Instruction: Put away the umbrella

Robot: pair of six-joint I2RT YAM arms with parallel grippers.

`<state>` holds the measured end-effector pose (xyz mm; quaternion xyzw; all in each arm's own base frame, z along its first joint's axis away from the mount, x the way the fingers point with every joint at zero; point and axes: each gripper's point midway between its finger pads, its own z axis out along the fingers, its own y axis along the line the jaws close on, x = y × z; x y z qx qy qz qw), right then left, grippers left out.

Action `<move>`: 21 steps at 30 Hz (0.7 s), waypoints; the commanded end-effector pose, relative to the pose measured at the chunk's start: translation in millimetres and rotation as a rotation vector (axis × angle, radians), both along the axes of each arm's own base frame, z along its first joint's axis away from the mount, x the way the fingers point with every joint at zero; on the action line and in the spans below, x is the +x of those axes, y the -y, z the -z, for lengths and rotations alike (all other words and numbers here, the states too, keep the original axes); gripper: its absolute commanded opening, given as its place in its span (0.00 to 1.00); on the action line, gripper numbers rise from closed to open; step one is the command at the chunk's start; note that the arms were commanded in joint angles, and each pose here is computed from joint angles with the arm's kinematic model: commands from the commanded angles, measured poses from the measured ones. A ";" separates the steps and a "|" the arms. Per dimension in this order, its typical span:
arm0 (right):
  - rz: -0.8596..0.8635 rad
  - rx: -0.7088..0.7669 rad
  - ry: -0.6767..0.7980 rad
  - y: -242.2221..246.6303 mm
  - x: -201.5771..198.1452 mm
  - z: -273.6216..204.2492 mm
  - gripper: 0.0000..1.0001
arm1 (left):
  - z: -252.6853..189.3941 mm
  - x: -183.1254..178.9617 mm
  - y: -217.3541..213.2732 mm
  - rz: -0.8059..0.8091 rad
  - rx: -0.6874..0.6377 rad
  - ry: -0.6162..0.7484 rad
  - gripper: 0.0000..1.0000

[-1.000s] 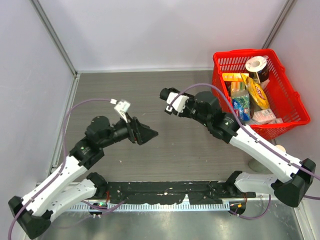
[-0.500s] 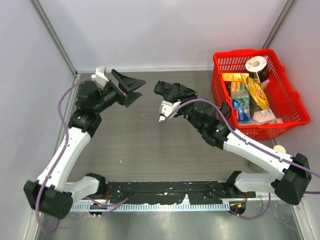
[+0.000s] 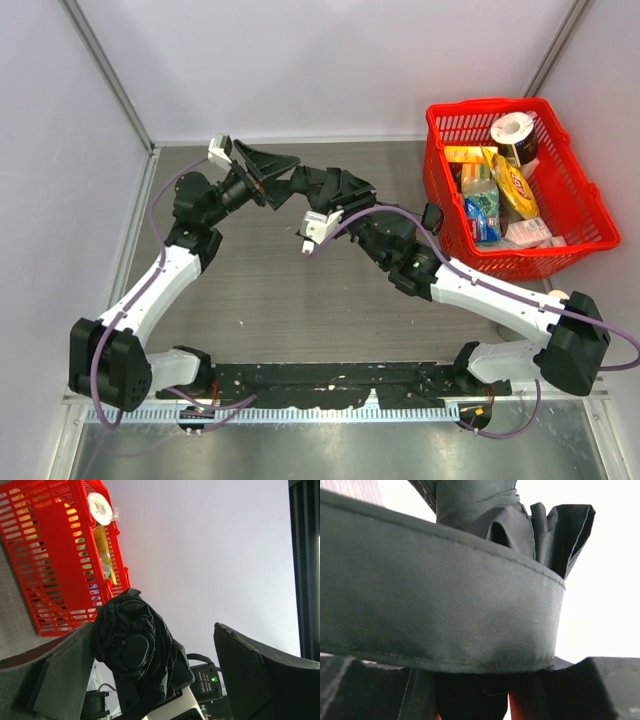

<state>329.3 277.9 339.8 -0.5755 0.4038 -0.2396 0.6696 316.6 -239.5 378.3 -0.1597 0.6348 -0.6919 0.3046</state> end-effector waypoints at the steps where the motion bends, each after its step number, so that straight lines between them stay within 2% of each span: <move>1: -0.011 0.106 0.096 -4.5 -1.7 -44.7 0.01 | -32.0 -18.5 15.9 0.085 -0.089 0.157 1.00; 10: -0.008 0.117 0.100 -3.4 -3.5 -50.3 0.01 | -8.2 -14.3 26.0 0.072 -0.060 0.074 1.00; 18: -0.006 0.112 0.104 -7.3 -7.3 -51.9 0.01 | -10.7 -17.4 41.5 0.115 -0.052 0.111 1.00; 21: -0.006 0.123 0.107 -6.5 -8.5 -56.5 0.01 | -3.4 -14.8 38.9 0.093 -0.043 0.085 0.99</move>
